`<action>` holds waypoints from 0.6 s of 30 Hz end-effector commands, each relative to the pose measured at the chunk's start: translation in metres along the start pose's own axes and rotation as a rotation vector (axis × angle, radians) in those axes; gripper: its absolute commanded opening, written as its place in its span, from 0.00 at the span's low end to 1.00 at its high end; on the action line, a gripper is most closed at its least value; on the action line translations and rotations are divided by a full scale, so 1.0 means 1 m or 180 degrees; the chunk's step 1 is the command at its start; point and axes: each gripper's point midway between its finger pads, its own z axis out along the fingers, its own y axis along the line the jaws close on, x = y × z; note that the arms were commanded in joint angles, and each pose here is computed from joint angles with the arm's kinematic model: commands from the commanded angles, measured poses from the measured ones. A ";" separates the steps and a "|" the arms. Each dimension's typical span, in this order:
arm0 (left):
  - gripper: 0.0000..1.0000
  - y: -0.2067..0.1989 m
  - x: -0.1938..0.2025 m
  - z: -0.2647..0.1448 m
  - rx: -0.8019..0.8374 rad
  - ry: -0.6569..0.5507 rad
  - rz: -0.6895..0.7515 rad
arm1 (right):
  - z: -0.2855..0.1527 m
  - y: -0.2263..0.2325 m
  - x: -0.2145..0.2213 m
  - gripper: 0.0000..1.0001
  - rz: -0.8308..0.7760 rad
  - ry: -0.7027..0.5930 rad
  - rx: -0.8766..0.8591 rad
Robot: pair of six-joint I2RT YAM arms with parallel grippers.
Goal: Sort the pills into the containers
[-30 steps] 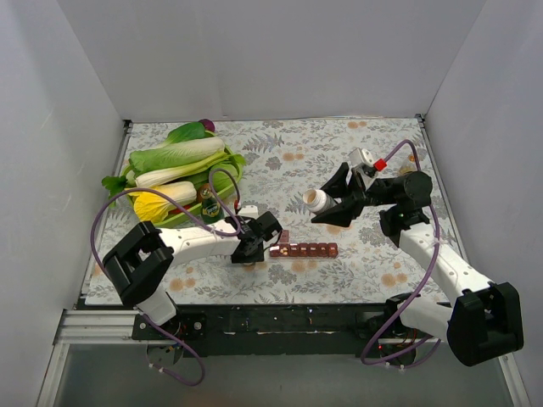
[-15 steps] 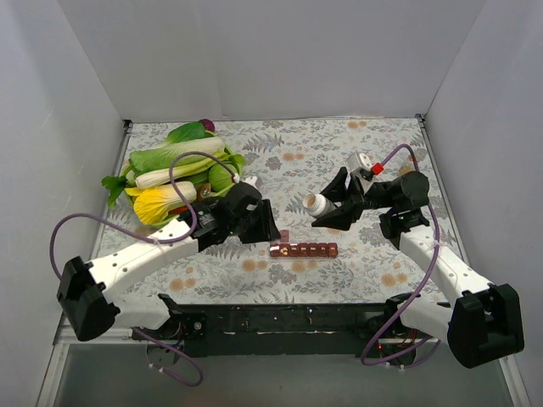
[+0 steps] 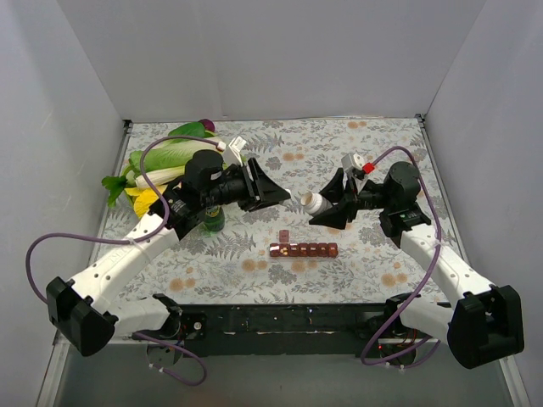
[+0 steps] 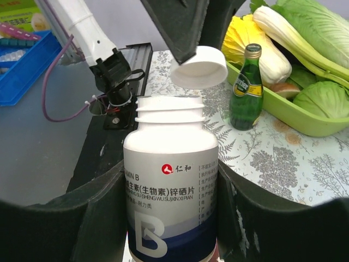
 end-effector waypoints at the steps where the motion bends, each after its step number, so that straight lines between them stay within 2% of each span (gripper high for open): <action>1: 0.25 -0.038 -0.002 -0.002 0.0483 0.0161 -0.0122 | -0.001 -0.016 -0.015 0.05 -0.0213 0.0009 0.0267; 18: 0.25 -0.023 -0.004 0.016 0.0355 0.0200 -0.0317 | 0.005 -0.030 -0.011 0.04 -0.0285 0.0154 0.0519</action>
